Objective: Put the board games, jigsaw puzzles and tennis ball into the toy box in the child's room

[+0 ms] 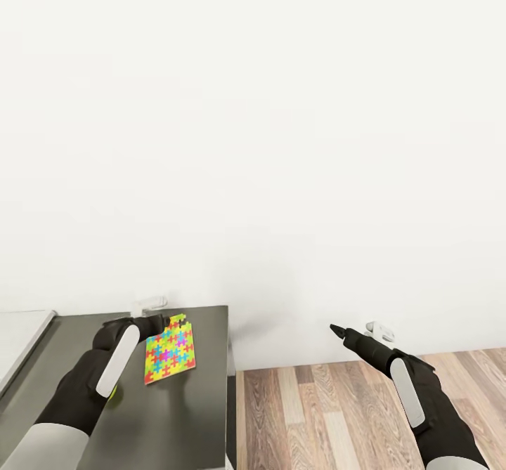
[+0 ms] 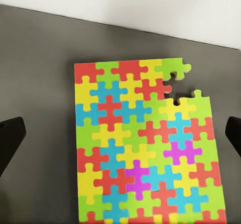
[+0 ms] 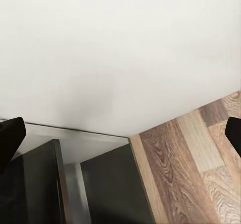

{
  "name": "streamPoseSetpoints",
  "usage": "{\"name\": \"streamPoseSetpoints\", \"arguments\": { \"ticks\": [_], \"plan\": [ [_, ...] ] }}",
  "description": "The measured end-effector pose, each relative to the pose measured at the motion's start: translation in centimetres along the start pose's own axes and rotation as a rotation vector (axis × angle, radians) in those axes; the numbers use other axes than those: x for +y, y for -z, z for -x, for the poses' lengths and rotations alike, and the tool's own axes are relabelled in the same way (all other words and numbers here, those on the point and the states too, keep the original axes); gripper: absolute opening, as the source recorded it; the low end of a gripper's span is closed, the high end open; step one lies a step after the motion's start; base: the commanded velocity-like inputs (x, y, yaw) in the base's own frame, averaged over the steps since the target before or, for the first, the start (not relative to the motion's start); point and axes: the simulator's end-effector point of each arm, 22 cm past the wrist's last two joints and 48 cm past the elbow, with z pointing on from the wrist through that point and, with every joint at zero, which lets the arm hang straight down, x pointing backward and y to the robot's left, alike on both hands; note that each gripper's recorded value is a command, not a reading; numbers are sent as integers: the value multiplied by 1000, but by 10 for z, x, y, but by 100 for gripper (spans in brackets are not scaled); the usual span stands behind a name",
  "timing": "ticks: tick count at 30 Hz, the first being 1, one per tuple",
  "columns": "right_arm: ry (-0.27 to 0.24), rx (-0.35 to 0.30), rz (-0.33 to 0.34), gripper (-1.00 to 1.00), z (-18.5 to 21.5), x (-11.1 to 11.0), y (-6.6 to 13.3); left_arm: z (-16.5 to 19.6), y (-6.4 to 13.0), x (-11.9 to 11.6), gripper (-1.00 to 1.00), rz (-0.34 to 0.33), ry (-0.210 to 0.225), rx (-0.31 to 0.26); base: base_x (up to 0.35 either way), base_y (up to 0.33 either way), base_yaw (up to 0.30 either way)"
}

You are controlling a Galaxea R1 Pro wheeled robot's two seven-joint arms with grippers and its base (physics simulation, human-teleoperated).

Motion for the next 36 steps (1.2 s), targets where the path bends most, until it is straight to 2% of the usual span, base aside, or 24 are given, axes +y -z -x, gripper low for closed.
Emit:
{"name": "streamPoseSetpoints", "arguments": {
  "ticks": [36],
  "plan": [
    [-3, 7, -3, 100, -4, -2, -2, -4, -4, 1, 100, 6, -1, 9, 19, 0, 0]
  ]
}}
